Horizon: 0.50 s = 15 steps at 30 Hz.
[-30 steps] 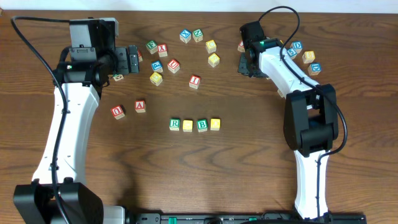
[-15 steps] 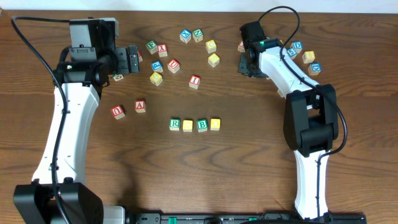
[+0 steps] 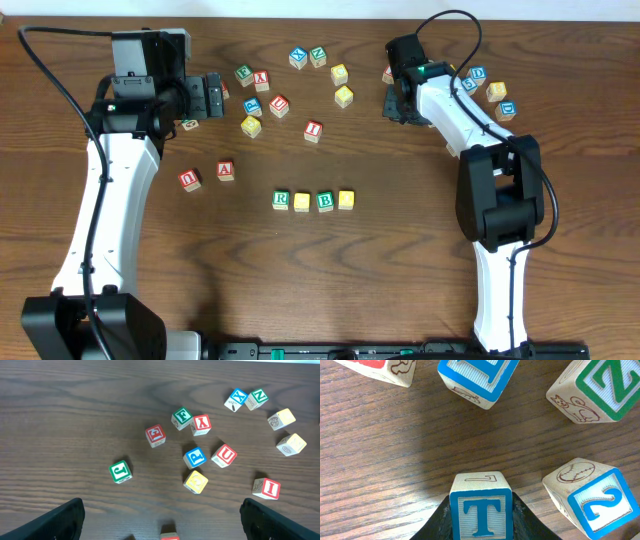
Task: Spell out ROBOT
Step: 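Close the right gripper on the blue T block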
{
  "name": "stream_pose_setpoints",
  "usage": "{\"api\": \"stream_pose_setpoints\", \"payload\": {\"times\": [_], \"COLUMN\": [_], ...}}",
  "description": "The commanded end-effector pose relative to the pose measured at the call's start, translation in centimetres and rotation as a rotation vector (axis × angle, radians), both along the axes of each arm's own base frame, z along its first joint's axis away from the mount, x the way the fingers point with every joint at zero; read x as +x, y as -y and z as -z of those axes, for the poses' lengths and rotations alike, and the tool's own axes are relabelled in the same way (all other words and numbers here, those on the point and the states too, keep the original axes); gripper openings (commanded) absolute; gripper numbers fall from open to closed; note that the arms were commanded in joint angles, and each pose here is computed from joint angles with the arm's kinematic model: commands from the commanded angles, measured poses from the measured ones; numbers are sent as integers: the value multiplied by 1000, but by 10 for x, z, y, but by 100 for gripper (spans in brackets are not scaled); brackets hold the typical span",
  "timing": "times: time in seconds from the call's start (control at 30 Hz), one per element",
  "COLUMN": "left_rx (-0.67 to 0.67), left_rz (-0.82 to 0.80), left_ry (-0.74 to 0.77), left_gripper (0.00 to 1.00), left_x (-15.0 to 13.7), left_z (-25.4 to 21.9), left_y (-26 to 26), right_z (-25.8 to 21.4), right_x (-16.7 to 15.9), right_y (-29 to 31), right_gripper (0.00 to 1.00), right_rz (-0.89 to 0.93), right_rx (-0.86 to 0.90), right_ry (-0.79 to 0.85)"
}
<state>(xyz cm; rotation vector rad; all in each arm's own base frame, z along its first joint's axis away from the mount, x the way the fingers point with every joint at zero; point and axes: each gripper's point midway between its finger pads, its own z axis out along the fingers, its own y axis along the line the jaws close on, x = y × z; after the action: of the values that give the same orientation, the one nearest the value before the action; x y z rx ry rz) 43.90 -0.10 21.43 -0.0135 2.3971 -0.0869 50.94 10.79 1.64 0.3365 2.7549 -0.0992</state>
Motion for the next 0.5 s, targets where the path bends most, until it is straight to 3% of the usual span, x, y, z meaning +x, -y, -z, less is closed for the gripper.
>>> {"api": "stream_pose_setpoints", "payload": {"times": [0.0, 0.47], "left_rx": [-5, -5], "left_rz": [12, 12], "left_ry": [30, 30], "left_gripper": [98, 98], "left_x": [0, 0], "left_z": [-12, -12], "left_y": [2, 2], "right_z": [-6, -13], "right_x": [6, 8], "right_y": [-7, -7], "right_gripper": [25, 25], "right_rz": [-19, -21], "right_rx": [-12, -8], "right_ry": [24, 39]}}
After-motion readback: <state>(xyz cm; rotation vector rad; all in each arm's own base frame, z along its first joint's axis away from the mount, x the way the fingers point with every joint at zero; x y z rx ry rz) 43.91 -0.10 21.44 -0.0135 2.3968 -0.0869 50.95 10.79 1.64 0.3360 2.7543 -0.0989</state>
